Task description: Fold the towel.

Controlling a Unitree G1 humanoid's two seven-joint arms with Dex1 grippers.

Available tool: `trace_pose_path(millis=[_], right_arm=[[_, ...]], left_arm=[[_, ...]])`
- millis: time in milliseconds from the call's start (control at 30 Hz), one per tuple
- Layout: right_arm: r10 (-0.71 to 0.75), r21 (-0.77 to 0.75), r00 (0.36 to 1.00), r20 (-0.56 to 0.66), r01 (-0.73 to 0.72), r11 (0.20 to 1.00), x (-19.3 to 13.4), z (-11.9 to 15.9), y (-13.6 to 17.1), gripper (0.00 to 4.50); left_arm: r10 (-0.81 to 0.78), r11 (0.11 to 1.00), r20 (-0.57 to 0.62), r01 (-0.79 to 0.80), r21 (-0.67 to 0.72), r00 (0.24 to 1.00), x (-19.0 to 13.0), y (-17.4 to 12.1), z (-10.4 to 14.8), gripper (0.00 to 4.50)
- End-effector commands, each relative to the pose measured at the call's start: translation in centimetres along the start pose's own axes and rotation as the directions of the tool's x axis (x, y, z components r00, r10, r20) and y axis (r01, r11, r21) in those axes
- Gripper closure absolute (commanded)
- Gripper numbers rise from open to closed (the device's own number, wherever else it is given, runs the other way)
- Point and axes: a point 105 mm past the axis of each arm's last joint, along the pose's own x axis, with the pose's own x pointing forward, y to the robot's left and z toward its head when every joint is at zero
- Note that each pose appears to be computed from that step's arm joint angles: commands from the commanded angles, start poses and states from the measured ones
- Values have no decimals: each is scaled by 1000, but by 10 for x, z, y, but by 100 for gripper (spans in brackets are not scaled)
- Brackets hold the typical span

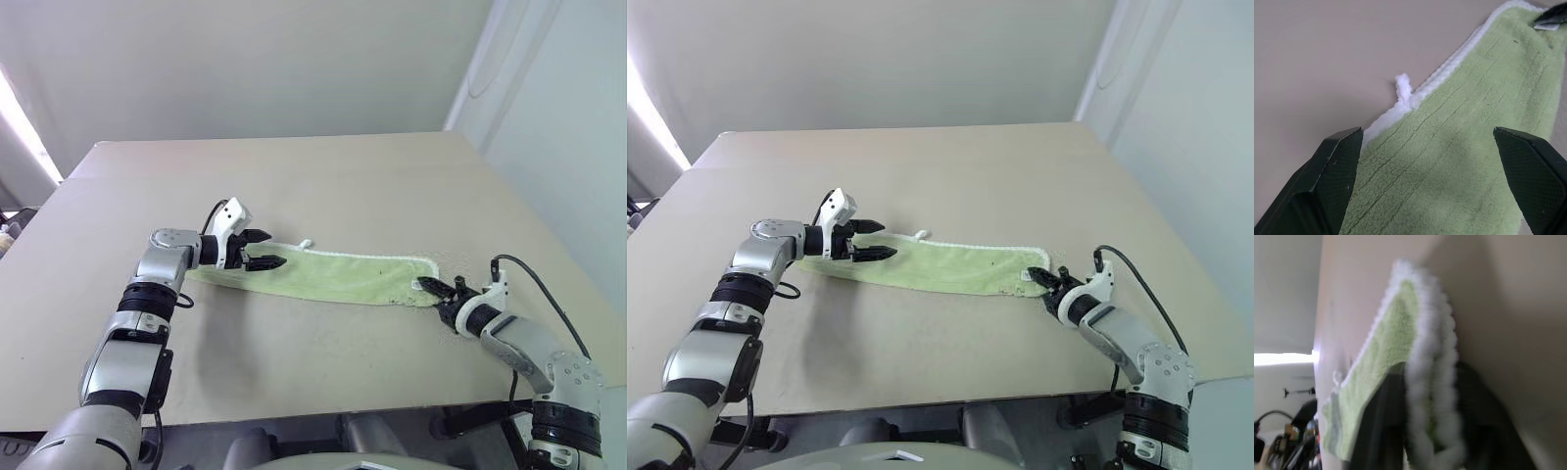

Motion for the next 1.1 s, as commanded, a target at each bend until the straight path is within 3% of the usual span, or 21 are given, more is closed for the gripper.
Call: trace_pose_path(millis=[33,433,600,767,867,1100], right_arm=[[3,-17,1000,5,-3,1000,-1,7,4,447],[-105,-117,969,222,134,984,-45,102,-6,447],[-124,-247,961,249,186,951,-65,136,13,447],[-56,-407,995,87,87,909,-42,109,61,447],[-24,-467,999,-40,3,884,-20,73,82,447],[-56,-501,967,-250,-79,862,12,4,84,447]], left_arm=[[38,998,26,-39,58,999,-8,10,20,0],[98,993,13,-99,60,995,-21,24,19,0],[110,992,13,-111,57,994,-24,26,20,0],[113,992,15,-114,56,993,-24,26,19,0],[113,992,17,-114,55,993,-23,26,19,0],[120,991,15,-121,52,993,-23,26,17,0]])
